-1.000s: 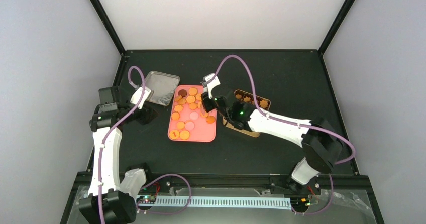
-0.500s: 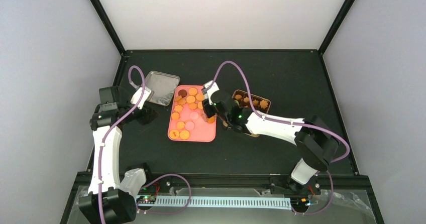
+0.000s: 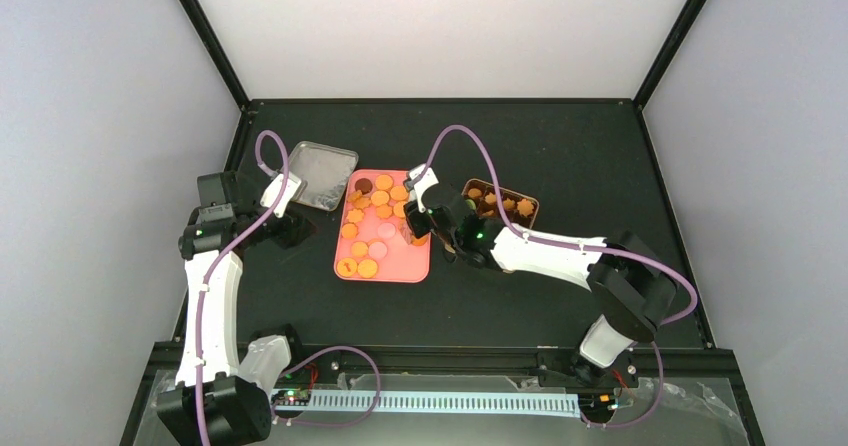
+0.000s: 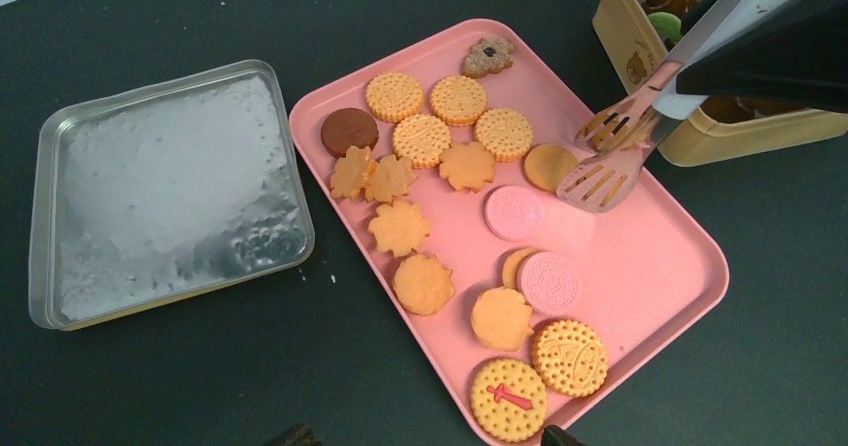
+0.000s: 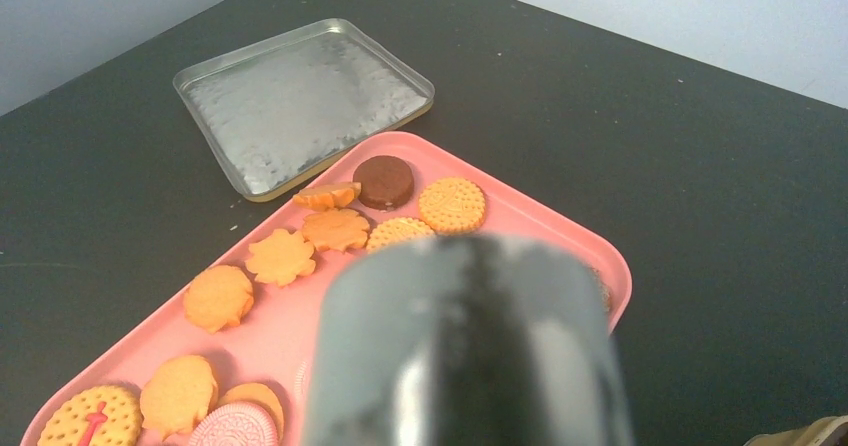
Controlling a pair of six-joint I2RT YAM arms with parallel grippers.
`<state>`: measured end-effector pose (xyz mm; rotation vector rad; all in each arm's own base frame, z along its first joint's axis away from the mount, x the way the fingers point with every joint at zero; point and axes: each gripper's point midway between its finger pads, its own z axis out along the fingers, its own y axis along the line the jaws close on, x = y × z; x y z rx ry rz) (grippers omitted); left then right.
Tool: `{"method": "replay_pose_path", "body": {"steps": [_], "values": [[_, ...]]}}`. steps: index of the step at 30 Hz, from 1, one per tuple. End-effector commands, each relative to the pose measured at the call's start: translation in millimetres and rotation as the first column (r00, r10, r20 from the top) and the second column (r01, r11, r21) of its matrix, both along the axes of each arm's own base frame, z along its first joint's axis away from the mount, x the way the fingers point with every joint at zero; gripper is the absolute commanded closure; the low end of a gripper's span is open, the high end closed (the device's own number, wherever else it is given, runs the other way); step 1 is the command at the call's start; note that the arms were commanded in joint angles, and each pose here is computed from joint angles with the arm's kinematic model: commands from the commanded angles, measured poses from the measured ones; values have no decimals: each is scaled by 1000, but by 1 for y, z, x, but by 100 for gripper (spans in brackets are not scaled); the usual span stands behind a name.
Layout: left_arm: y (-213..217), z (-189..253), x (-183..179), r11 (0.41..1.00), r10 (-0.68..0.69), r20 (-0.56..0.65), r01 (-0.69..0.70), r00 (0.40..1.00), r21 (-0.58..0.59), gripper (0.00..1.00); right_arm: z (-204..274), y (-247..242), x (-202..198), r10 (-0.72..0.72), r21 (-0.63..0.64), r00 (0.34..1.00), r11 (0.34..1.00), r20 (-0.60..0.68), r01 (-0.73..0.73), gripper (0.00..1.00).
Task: Pack the cookies
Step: Pick up the fake cookies from the plate.
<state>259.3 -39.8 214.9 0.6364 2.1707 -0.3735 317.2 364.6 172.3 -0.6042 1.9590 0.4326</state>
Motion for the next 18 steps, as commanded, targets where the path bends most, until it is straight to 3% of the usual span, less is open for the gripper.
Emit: {"method": "replay_pose_path", "body": {"steps": [1, 9, 14, 18], "values": [[-3, 6, -2, 1000, -17, 7, 17, 1000, -15, 40, 4, 3, 4, 1, 2, 1000, 1000, 20, -1, 59], [-3, 5, -1, 1000, -17, 4, 17, 1000, -16, 40, -8, 7, -7, 45, 4, 999, 999, -19, -45, 61], [-3, 5, -2, 1000, -17, 4, 17, 1000, -18, 40, -16, 18, -30, 88, -4, 995, 996, -37, -88, 70], [-3, 3, -2, 1000, -17, 1, 17, 1000, -18, 40, -11, 24, -41, 102, 1, 994, 995, -28, -102, 71]]}}
